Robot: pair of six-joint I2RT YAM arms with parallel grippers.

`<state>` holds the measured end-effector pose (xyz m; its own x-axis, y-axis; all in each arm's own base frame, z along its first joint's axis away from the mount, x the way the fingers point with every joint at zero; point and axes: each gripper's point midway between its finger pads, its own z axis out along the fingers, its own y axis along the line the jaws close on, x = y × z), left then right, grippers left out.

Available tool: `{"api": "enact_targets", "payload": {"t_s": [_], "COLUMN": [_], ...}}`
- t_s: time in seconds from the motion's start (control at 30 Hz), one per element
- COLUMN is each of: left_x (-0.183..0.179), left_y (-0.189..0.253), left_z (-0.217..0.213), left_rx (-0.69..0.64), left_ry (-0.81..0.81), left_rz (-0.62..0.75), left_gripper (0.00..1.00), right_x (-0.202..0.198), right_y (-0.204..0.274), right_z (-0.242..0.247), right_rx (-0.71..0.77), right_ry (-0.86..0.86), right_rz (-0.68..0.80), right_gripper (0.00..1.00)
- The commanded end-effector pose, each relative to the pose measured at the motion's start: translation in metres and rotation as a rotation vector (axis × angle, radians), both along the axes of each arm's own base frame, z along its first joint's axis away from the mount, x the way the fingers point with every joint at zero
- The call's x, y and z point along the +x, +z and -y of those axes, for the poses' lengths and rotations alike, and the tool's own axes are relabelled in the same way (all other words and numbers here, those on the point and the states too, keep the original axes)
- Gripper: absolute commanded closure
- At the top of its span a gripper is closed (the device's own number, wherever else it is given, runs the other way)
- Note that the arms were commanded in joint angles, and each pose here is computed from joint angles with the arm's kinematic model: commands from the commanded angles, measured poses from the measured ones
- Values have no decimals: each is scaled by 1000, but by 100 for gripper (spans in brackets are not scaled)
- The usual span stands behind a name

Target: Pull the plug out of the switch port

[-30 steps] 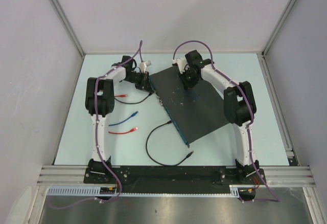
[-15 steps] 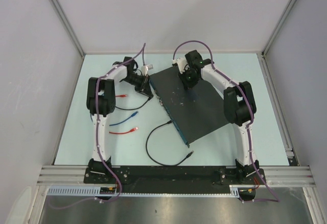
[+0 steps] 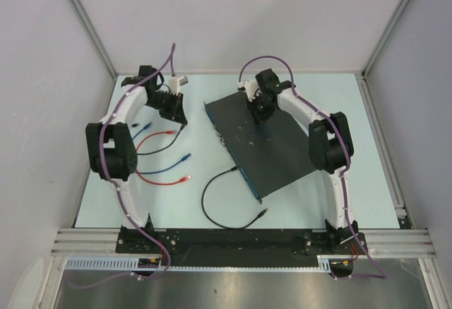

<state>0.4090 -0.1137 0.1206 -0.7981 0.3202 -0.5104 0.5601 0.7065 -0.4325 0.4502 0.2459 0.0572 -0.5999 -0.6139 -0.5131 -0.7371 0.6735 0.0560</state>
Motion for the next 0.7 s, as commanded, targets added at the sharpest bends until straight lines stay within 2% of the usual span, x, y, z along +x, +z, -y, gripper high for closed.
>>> {"api": "enact_targets", "payload": {"t_s": [0.0,0.03,0.13,0.2,0.23,0.27,0.33,0.37,0.53,0.63,0.67], "left_x": [-44,-61,-76,-74,-74,-72,-63,-60,-39,-38,-37], "left_y": [-12,-25,-44,-51,-53,-53,-45,-40,6,13,16], "left_z": [-18,-19,-17,-15,-14,-13,-8,-4,25,48,62], "left_rx": [53,52,40,32,26,17,-15,-28,-167,-236,-275], "left_ry": [-12,-10,-5,6,10,7,6,-2,-82,-101,-127], "left_rz": [-38,-88,-102,-100,-103,-96,-69,-54,123,143,154], "left_gripper": [100,100,100,96,91,79,69,52,47,46,41], "right_x": [-36,-36,-37,-38,-37,-38,-37,-37,-39,-43,-41], "right_y": [-96,-97,-96,-97,-96,-96,-96,-96,-94,-92,-84], "right_z": [-3,-4,-4,-4,-4,-5,-4,-5,-6,-7,-9], "right_rx": [-84,-84,-86,-85,-84,-84,-84,-84,-86,-77,-64], "right_ry": [42,45,50,50,50,52,50,51,64,84,100], "right_rz": [-180,-182,-182,-184,-182,-183,-180,-180,-173,-169,-148], "right_gripper": [82,82,82,82,82,82,82,82,82,83,87]}}
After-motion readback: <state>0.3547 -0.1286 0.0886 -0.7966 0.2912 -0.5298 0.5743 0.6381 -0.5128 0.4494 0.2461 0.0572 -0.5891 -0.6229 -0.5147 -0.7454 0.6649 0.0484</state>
